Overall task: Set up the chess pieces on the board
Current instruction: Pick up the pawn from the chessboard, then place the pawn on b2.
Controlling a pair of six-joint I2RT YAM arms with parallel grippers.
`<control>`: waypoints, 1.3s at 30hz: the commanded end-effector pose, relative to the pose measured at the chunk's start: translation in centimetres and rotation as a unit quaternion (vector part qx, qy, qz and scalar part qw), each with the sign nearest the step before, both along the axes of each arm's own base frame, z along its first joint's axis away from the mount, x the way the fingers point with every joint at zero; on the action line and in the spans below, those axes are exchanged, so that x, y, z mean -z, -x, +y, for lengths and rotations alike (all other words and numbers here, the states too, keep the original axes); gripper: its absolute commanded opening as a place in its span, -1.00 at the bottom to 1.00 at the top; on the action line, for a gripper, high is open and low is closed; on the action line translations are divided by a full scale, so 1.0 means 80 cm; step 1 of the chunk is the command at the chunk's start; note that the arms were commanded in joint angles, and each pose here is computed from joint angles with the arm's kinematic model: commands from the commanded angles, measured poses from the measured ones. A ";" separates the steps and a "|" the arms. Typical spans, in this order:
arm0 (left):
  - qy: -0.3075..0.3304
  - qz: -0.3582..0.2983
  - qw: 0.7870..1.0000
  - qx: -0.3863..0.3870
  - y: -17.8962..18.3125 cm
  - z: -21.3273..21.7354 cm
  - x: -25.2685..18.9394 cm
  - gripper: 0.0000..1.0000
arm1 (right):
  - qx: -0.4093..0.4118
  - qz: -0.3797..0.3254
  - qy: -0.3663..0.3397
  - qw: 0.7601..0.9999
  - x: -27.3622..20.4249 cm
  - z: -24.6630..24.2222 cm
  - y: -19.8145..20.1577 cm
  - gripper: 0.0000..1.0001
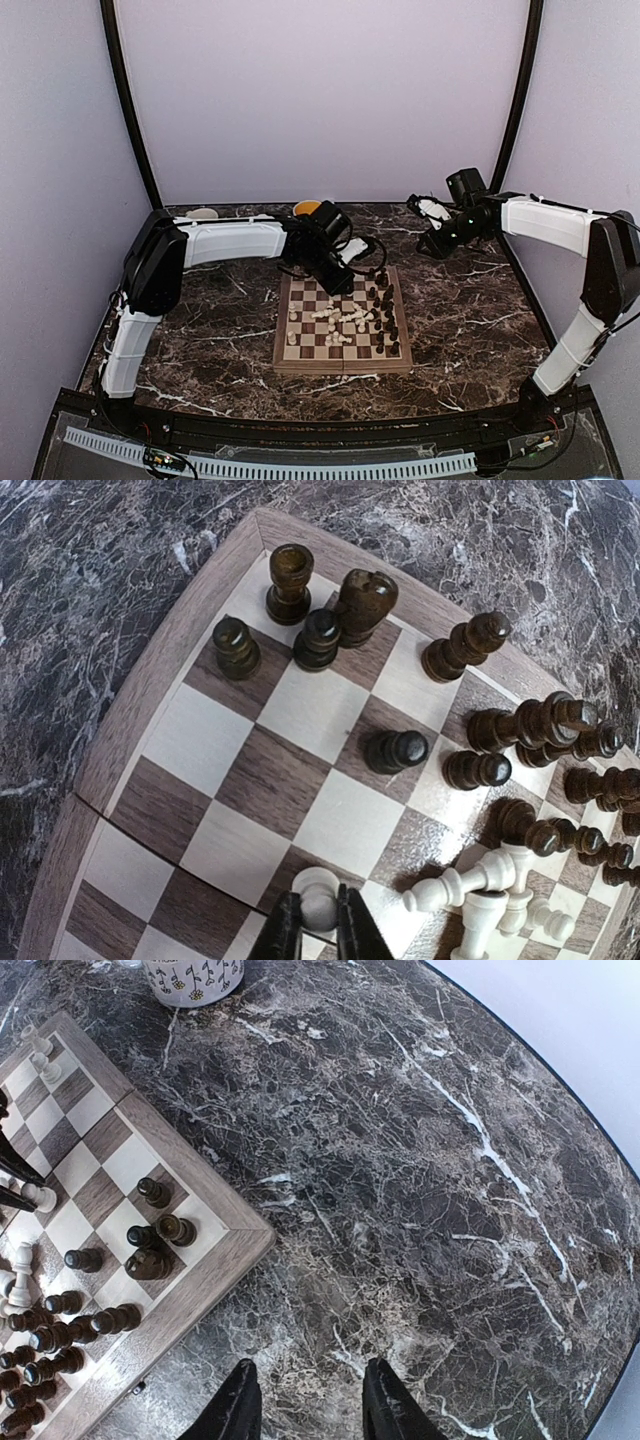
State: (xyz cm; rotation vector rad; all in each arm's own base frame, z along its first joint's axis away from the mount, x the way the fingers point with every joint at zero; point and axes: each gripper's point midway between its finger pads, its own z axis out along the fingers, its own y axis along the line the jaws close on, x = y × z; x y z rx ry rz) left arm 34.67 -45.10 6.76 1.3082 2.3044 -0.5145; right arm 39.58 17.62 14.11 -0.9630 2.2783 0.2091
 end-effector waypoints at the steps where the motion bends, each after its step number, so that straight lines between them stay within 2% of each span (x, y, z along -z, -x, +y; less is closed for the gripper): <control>1: -0.002 -0.029 1.000 -0.011 -0.009 0.009 -0.037 -0.83 | -0.002 -0.005 -0.005 1.000 0.001 0.003 -0.003 -0.29; 7: -0.023 -0.041 0.998 -0.039 -0.013 0.052 -0.056 -0.86 | -0.004 -0.002 -0.007 1.000 0.003 0.004 -0.003 -0.30; 16: -0.036 -0.036 0.994 -0.092 -0.026 0.100 -0.045 -0.86 | -0.002 0.002 -0.001 1.000 0.007 0.002 -0.004 -0.29; 26: -0.034 -0.021 0.993 -0.113 -0.036 0.116 -0.028 -0.85 | -0.003 0.010 0.000 1.000 0.013 0.003 -0.004 -0.29; 39: -0.032 -0.007 0.994 -0.108 -0.035 0.110 -0.012 -0.83 | -0.005 0.016 0.003 1.000 0.020 0.004 -0.003 -0.29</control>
